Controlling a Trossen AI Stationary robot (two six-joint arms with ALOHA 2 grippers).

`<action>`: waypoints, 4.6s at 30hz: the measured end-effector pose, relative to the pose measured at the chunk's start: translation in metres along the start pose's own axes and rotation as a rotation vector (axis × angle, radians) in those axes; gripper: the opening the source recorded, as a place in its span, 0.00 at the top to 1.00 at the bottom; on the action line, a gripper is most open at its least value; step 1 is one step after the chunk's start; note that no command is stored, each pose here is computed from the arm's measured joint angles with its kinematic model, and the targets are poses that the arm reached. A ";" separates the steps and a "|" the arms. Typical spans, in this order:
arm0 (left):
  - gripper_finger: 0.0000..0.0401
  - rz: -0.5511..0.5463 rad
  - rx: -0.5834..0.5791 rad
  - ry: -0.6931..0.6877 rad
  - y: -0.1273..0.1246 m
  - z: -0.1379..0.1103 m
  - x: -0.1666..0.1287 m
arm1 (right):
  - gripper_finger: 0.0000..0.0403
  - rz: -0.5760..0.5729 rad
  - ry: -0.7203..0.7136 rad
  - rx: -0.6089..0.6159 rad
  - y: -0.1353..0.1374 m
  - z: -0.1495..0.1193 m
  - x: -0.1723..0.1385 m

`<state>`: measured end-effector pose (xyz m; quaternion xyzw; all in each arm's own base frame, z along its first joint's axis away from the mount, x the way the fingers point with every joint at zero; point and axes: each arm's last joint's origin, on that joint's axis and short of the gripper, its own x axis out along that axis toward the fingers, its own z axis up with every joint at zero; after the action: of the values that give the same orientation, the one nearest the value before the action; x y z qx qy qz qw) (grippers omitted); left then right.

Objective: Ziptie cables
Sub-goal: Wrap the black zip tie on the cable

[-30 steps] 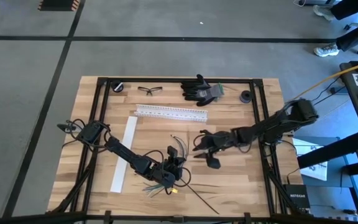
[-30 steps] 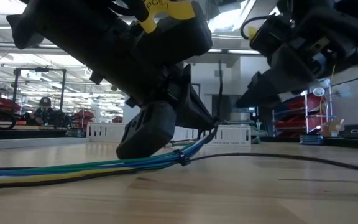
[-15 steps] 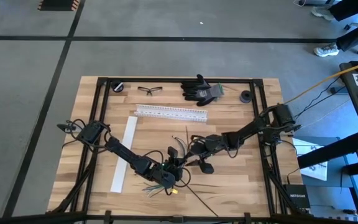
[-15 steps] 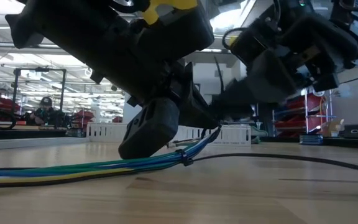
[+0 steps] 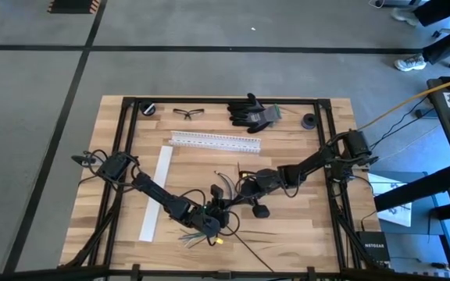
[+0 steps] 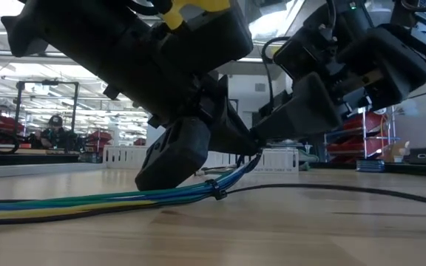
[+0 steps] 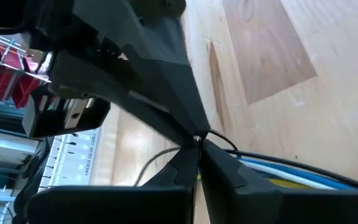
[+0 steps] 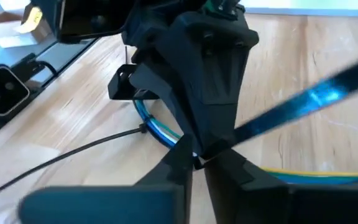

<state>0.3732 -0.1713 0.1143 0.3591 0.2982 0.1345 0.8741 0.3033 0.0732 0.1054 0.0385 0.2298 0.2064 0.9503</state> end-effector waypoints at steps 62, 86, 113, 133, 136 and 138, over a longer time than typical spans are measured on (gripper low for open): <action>0.68 -0.066 -0.270 -0.013 0.017 0.006 -0.006 | 0.48 -0.342 0.294 0.122 0.036 0.010 -0.138; 0.62 -0.316 -0.574 0.101 0.047 0.011 0.064 | 0.48 -0.415 0.354 0.087 0.042 0.047 -0.165; 1.00 -0.216 -0.526 -0.044 0.070 0.048 0.015 | 0.48 -0.446 0.193 0.051 0.076 0.061 -0.209; 1.00 -0.158 -0.511 -0.072 0.060 0.058 -0.006 | 0.48 -0.361 -0.192 -0.104 0.063 -0.038 -0.147; 1.00 -0.138 -0.506 -0.070 0.059 0.058 -0.007 | 0.48 -0.369 -0.142 -0.121 0.062 -0.045 -0.140; 1.00 -0.140 -0.504 -0.069 0.057 0.058 -0.009 | 0.48 -0.378 -0.102 -0.124 0.061 -0.049 -0.137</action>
<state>0.4007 -0.1667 0.1917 0.1127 0.2492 0.1313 0.9529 0.1468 0.0716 0.1295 -0.0535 0.1713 0.0358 0.9831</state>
